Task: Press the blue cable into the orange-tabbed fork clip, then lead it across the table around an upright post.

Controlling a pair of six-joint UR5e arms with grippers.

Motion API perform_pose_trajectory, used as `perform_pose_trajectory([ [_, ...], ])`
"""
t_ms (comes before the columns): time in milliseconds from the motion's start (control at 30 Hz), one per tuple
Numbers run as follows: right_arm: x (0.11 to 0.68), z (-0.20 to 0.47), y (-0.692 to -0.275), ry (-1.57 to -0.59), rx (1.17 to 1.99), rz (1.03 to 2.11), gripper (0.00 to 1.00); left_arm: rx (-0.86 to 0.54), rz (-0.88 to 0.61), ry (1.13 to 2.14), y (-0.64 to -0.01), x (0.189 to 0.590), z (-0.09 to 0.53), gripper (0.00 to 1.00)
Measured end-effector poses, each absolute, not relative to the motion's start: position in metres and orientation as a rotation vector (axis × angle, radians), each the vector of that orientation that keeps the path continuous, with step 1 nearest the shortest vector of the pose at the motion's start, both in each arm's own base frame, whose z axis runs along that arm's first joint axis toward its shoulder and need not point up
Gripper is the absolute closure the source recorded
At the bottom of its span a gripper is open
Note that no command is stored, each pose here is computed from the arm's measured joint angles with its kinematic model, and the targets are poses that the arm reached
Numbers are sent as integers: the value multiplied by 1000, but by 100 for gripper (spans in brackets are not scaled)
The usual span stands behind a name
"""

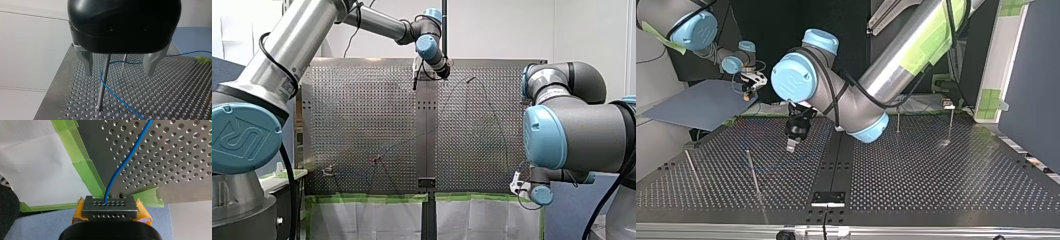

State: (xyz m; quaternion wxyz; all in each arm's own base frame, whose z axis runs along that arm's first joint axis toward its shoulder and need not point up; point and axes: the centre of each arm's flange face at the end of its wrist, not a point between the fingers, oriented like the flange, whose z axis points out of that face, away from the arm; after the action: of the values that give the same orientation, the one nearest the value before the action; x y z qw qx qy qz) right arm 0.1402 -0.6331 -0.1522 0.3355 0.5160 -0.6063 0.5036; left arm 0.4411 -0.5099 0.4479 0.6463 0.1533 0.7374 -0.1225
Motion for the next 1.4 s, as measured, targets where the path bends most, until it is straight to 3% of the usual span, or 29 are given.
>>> perform_pose_trajectory([
  [667,141,-152,-632,-1584,1353,1315,100,330,-299,1706,-507,433,446,0],
  [1400,142,-152,-632,-1571,1363,1310,100,143,-506,1562,-463,395,492,0],
])
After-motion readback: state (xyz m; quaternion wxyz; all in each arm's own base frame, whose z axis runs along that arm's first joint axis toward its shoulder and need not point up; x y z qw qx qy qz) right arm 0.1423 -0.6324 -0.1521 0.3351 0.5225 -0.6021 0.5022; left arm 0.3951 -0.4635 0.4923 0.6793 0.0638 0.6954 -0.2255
